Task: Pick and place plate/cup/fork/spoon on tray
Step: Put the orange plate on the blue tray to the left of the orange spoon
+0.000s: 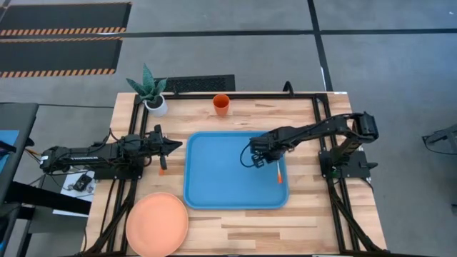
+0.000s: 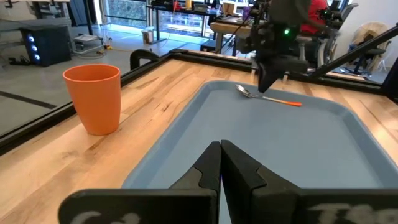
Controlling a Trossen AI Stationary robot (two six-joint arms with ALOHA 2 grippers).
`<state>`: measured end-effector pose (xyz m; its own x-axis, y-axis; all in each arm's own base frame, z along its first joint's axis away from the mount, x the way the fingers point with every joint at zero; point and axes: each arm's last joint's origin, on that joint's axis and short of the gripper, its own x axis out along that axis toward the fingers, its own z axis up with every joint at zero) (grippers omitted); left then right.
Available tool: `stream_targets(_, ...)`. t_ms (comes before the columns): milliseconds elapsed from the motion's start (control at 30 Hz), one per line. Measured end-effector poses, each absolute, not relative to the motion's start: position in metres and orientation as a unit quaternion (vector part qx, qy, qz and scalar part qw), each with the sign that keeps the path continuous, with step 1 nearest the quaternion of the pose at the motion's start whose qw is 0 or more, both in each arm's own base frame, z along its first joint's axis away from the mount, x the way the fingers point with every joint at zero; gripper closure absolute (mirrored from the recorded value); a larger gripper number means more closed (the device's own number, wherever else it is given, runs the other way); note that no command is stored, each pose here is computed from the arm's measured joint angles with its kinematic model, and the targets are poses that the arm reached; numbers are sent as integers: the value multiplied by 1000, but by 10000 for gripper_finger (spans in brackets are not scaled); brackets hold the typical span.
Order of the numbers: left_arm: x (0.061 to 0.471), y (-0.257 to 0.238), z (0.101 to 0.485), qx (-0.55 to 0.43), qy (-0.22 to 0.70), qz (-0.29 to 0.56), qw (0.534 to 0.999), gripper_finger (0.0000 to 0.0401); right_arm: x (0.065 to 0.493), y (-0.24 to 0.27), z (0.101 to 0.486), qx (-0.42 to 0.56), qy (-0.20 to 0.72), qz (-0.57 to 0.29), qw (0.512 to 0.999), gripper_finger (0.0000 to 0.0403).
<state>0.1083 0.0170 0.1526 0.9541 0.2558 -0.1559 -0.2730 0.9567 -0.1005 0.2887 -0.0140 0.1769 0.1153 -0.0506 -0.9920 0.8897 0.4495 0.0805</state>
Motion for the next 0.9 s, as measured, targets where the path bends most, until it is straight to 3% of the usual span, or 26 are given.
stream_targets(200, 108, 16, 152, -61, 72, 125, 988, 401, 323, -11, 182, 274, 463, -168, 826, 395)
stream_targets(367, 109, 16, 152, -66, 75, 115, 988, 401, 336, -17, 180, 206, 322, -77, 921, 394)
stream_targets(567, 109, 15, 151, -69, 81, 102, 989, 401, 325, -34, 170, 138, 195, -52, 970, 396)
stream_targets(900, 117, 13, 164, -78, 134, 92, 984, 401, 305, -49, 159, 64, 117, -36, 990, 396)
